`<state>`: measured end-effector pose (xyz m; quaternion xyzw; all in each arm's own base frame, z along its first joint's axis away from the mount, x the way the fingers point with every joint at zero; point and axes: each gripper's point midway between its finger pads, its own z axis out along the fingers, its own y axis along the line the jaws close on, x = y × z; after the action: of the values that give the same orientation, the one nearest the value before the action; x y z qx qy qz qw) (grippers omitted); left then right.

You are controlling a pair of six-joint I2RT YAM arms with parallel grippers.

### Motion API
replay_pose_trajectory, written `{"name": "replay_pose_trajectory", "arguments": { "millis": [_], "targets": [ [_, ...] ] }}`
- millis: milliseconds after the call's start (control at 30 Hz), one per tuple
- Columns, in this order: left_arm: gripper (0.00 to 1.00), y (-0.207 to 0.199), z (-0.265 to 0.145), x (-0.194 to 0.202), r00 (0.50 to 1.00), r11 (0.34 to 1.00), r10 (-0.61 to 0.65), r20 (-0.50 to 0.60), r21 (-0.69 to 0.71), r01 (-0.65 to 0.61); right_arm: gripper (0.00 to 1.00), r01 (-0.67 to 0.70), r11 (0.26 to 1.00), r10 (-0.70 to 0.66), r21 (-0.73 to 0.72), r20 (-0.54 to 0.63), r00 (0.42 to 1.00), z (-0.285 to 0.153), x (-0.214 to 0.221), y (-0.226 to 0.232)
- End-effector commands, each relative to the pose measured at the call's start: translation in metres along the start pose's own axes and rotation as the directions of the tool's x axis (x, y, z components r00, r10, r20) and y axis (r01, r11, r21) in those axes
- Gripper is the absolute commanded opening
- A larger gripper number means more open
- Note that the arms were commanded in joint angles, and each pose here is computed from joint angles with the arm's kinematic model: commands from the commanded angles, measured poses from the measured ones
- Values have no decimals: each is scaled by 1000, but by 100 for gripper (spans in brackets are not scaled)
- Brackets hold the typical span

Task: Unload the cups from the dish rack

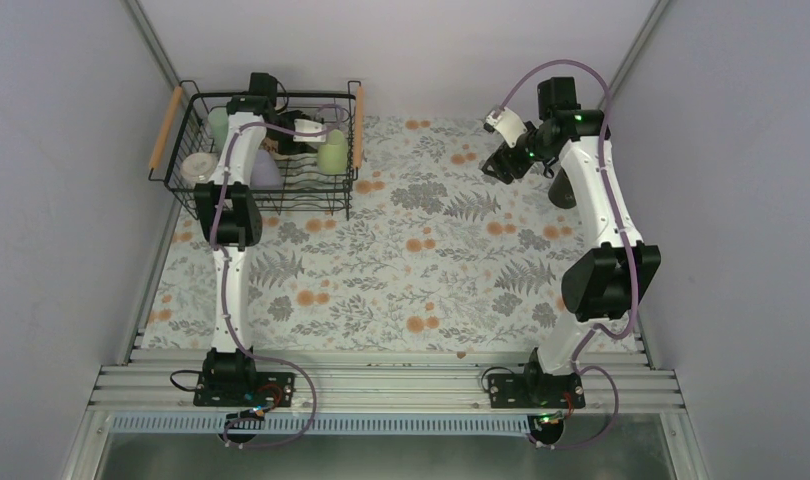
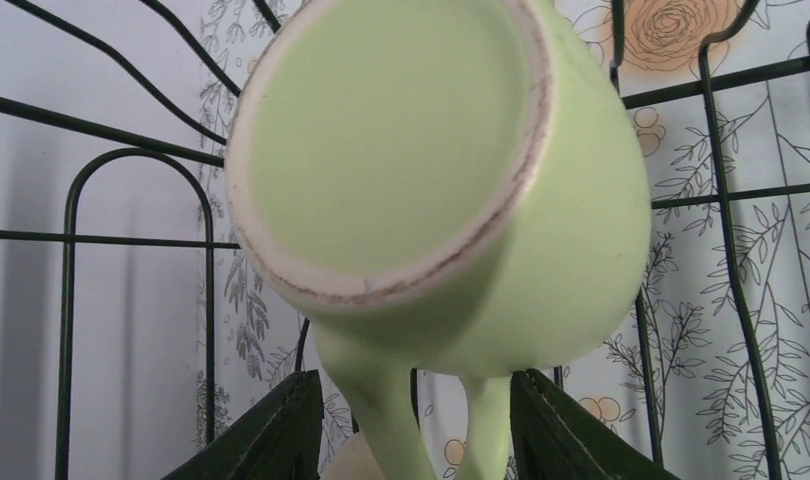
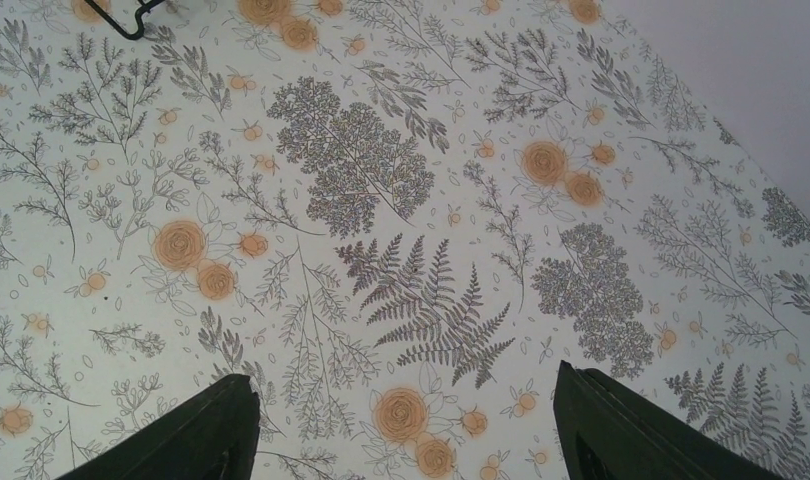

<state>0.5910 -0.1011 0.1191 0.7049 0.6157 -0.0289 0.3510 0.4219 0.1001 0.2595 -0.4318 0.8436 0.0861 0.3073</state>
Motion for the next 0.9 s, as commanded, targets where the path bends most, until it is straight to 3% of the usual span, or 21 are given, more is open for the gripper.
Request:
{"name": "replay_pose_trajectory", "arguments": {
  "millis": [0,167,233,267,300,333,633,867],
  "targets": [
    [46,-9,4,-4,999,999,24,22,40,-25,76,24,1000,-23,-7,43,999,-8,-11,7],
    [39,-13,5,-5,1000,998,17,21,54,-18,74,21,1000,-20,-20,53,998,-7,-13,9],
    [29,-16,5,-7,1000,998,21,19,65,-22,74,18,1000,-17,-22,54,998,-7,-13,9],
    [21,-18,5,-7,1000,997,26,17,73,-27,73,19,1000,-17,-25,54,998,-6,-13,9],
    [7,-20,6,-6,1000,996,28,12,79,-29,73,17,1000,-16,-24,54,998,-6,-13,9],
    [3,-19,5,-6,1000,997,28,8,77,-28,73,17,1000,-16,-24,55,998,-6,-13,9],
    [2,-3,-12,-20,1000,1000,-4,21,22,4,73,10,999,-7,-34,66,998,-8,-15,11],
    [2,22,-49,-44,999,997,-15,35,-75,18,73,11,999,-7,-43,76,997,-11,-16,16]
  ]
}}
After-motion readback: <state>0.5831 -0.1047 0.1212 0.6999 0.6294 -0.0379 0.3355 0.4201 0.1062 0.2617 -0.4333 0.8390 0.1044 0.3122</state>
